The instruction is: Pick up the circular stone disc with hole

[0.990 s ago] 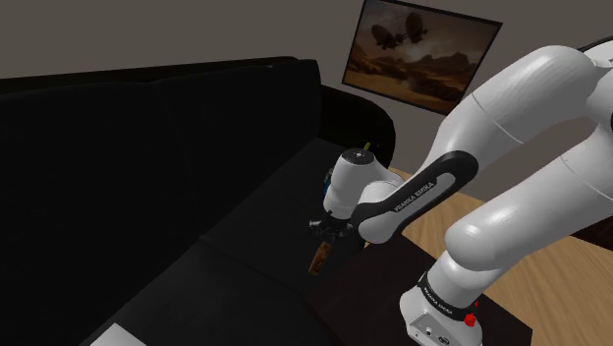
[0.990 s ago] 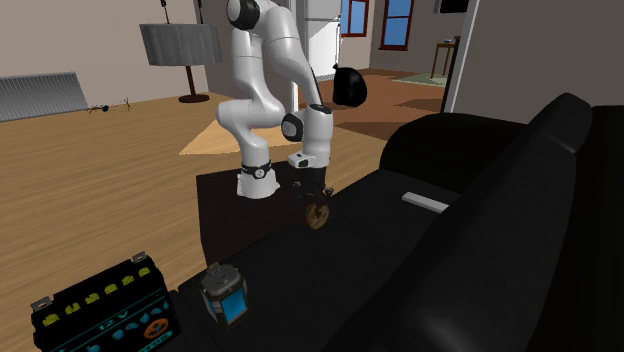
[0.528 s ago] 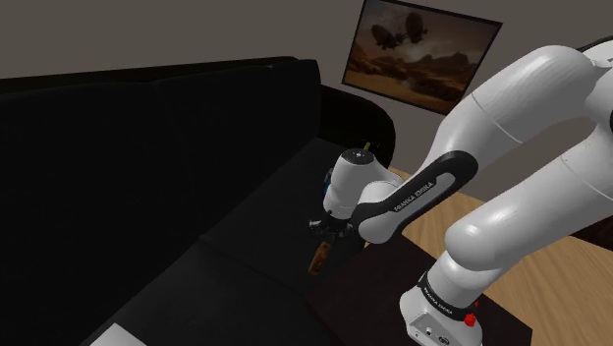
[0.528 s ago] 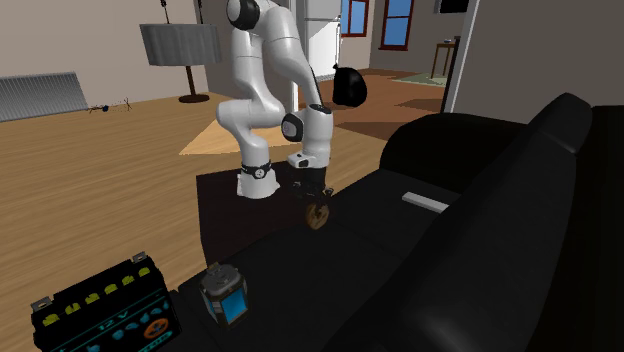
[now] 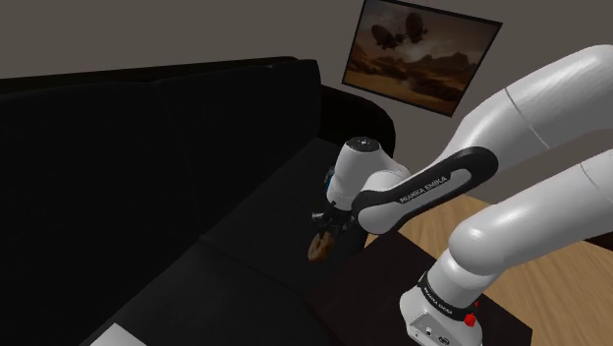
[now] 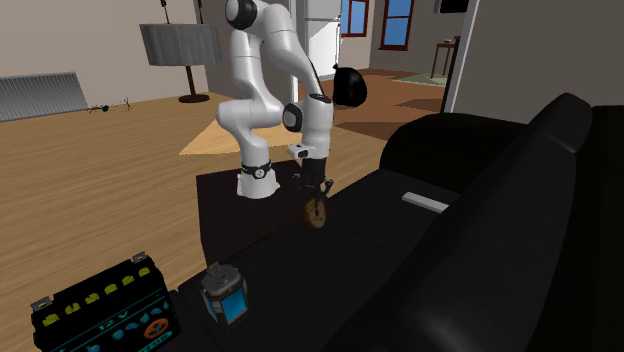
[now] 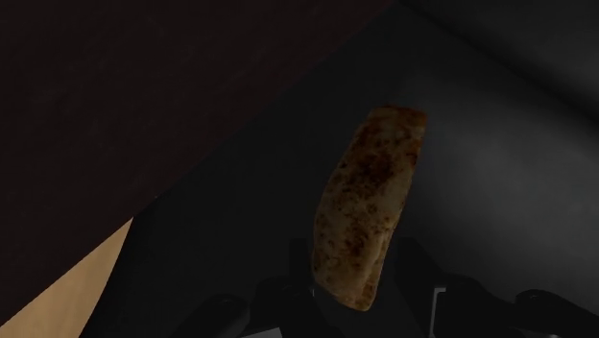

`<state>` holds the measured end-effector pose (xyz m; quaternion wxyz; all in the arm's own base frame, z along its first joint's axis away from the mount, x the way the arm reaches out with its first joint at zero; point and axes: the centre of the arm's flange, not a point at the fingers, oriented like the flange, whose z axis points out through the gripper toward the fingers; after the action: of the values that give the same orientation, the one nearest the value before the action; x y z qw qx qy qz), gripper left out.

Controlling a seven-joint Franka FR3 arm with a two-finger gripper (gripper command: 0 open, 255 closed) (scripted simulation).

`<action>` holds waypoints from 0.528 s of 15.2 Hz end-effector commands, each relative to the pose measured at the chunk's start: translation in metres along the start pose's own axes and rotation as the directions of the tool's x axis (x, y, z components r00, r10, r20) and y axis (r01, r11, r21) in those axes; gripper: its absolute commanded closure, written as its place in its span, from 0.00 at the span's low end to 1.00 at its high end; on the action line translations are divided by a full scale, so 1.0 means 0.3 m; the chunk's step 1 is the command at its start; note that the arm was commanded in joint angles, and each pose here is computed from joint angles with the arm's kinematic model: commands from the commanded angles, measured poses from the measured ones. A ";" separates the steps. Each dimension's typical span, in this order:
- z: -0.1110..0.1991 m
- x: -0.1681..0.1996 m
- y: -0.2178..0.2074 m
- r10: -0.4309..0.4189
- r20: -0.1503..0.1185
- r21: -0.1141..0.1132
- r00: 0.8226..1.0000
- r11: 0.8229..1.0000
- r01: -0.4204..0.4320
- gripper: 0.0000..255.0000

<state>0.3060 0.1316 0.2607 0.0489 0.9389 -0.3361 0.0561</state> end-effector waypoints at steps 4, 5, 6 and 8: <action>-0.090 0.012 0.003 0.000 0.001 0.001 1.000 1.000 0.000 1.00; -0.108 0.014 0.004 0.000 0.001 0.001 1.000 1.000 0.000 1.00; -0.125 0.016 0.005 0.000 0.001 0.001 1.000 1.000 0.000 1.00; -0.160 0.021 0.007 0.000 0.001 0.001 1.000 1.000 0.000 1.00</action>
<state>0.3064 0.1333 0.3038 0.0485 0.9389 -0.3360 0.0558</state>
